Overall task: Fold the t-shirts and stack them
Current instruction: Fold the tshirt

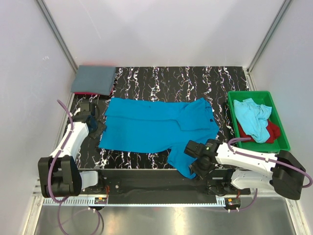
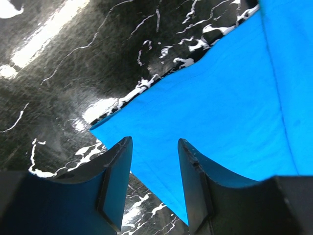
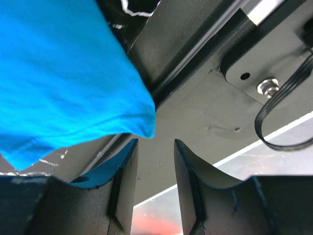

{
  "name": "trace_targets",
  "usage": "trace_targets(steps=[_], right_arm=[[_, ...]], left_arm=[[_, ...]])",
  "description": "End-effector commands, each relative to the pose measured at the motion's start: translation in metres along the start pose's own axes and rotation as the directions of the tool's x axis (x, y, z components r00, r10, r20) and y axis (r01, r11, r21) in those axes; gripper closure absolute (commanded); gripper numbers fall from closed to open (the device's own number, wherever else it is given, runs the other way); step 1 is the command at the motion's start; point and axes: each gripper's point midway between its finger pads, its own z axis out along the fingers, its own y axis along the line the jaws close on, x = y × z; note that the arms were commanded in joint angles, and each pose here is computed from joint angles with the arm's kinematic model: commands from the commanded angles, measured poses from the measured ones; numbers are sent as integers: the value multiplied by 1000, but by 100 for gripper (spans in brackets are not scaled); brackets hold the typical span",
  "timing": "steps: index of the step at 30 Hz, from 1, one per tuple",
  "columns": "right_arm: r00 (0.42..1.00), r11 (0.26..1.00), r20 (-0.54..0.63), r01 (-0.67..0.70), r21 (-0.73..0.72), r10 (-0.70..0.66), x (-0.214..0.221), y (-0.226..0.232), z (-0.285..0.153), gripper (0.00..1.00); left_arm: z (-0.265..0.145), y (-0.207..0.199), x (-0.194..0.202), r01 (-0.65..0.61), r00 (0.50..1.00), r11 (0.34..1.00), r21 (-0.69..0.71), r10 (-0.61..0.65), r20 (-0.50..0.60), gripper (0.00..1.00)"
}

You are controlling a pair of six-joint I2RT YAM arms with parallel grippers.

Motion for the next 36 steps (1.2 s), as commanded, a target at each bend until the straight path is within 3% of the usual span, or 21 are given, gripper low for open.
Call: trace_targets(steps=[1,10,28,32,33,36], right_arm=[[990,990,12,-139,-22,139,-3,7,5,58],[980,982,68,-182,-59,185,-13,15,12,59],[977,977,0,-215,1,215,0,11,33,65],[977,977,4,-213,15,213,-1,5,37,85],[978,978,2,-208,0,208,-2,7,34,100],[982,981,25,-187,-48,189,-8,11,16,100]], left_arm=[[-1,-16,-9,2,999,998,67,-4,34,53],[-6,-20,-14,-15,998,996,85,10,58,53],[-14,-19,-23,-6,994,996,94,-5,111,54],[-13,-18,-20,19,994,995,94,-29,107,54],[-14,-17,-20,24,994,995,92,-34,105,54],[-16,-10,-19,55,993,996,64,-62,105,56]])
